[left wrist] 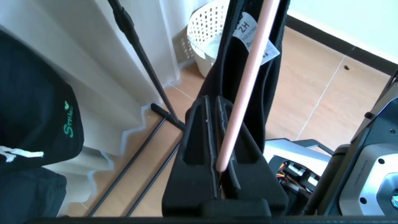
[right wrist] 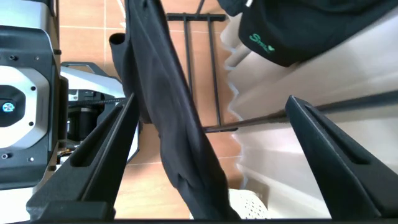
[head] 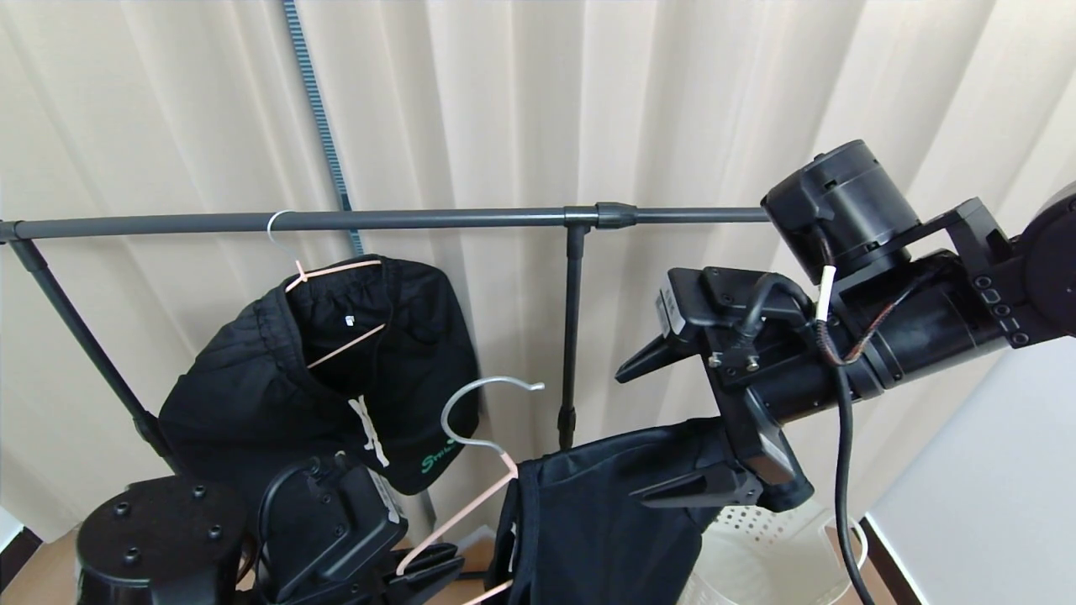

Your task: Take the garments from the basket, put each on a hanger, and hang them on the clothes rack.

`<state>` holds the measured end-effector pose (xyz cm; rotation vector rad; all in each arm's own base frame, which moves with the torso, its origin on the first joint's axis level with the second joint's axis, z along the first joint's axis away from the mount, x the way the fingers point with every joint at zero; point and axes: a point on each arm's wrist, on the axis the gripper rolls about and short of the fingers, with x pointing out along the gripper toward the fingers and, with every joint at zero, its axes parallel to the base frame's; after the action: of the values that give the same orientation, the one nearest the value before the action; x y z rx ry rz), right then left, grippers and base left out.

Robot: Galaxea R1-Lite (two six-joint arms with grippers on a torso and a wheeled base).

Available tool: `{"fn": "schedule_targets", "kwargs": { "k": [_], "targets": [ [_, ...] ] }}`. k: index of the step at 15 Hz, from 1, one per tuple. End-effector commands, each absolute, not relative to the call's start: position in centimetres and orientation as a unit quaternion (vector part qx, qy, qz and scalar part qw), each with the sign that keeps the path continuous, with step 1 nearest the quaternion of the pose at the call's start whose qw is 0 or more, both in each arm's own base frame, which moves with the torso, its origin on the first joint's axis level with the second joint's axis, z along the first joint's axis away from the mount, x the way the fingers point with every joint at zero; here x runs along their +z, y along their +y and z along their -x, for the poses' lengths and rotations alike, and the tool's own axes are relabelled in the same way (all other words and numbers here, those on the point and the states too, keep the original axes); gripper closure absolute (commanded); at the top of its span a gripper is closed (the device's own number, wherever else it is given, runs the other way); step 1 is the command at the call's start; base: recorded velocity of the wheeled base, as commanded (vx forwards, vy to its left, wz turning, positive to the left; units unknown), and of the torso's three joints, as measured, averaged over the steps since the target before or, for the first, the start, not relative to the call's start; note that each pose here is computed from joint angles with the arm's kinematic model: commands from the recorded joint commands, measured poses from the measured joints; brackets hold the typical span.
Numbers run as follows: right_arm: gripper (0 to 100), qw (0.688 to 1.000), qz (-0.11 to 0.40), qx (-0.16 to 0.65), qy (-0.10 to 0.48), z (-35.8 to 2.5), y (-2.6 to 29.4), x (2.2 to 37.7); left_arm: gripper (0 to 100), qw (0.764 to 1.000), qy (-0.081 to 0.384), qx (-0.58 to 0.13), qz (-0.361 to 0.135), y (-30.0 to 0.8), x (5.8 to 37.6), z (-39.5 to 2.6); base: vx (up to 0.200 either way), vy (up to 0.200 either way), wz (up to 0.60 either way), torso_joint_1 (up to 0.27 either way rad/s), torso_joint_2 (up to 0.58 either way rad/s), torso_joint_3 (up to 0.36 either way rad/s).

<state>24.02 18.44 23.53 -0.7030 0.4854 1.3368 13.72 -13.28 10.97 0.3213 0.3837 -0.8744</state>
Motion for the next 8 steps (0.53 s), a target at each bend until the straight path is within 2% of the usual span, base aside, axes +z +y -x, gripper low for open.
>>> {"fn": "schedule_targets", "kwargs": {
  "k": [1, 8],
  "targets": [
    [0, 0.692, 0.317, 0.608, 0.224, -24.0, 19.1, 22.9, 100, 0.876, 0.183, -0.419, -0.154, -13.3, 11.0, -13.7, 0.000, 0.000, 0.00, 0.000, 0.00, 0.000],
    [0, 0.676, 0.322, 0.624, 0.223, -22.9, 20.2, 22.8, 100, 0.877, 0.179, -0.418, -0.153, -13.3, 11.1, -13.7, 0.000, 0.000, 0.00, 0.000, 0.00, 0.000]
  ]
}}
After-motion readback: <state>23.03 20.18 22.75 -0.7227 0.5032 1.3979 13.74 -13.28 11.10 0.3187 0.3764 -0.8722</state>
